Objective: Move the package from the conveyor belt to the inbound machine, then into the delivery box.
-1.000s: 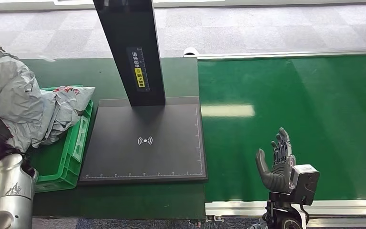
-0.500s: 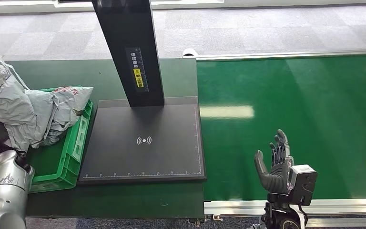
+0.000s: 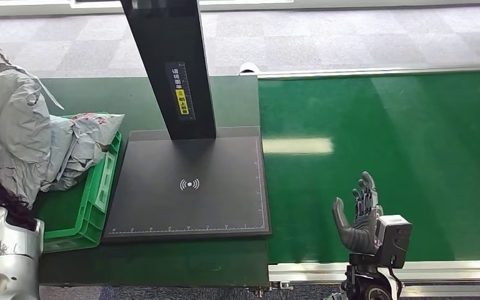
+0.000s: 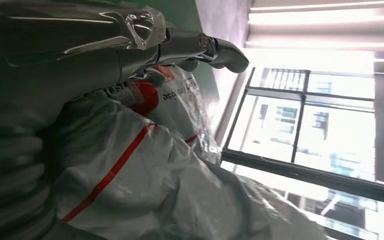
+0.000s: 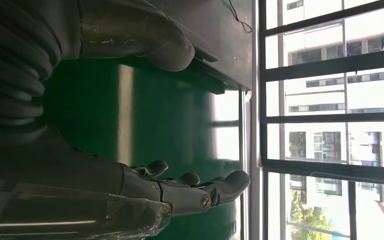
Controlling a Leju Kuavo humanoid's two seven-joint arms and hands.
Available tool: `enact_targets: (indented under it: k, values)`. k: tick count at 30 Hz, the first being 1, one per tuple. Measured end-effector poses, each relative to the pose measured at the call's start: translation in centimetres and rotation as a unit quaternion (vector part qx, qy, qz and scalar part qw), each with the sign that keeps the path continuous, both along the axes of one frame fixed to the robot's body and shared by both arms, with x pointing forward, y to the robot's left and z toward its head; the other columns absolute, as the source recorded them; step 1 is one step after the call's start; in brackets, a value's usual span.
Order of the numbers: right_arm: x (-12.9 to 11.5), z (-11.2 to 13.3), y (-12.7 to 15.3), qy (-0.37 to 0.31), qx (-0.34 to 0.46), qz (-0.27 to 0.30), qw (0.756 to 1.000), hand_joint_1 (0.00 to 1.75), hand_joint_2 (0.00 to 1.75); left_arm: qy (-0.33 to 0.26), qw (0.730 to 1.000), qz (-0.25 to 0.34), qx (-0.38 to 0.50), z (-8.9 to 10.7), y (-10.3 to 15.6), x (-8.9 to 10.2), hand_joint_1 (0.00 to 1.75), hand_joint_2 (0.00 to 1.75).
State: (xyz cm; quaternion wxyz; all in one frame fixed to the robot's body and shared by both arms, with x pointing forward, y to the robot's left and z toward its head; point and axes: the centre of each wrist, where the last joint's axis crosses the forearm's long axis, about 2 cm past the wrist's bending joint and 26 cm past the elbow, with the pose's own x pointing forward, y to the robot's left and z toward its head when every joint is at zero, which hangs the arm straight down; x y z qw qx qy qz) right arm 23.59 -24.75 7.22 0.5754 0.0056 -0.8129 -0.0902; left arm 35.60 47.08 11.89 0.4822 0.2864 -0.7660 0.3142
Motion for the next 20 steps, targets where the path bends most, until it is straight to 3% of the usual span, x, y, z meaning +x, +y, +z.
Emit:
enact_targets:
  k: [7, 15, 20]
  values:
    - [0.0, -0.3, 0.1, 0.008, 0.0, -0.004, 1.0, 0.0, 1.75, -0.104, 0.994, -0.01, 0.044, 2.9, -2.9, -2.0, 0.0, 1.75]
    - [-0.1, -0.6, 0.1, 0.013, 0.0, -0.006, 1.0, 0.0, 1.75, -0.176, 0.981, -0.023, 0.08, 5.5, -4.9, -3.6, 0.0, 1.75]
    - [0.3, -0.6, 0.2, 0.015, -0.001, -0.005, 1.0, 0.0, 1.75, -0.247, 0.963, -0.045, 0.1, 7.8, -7.5, -6.2, 0.0, 1.75]
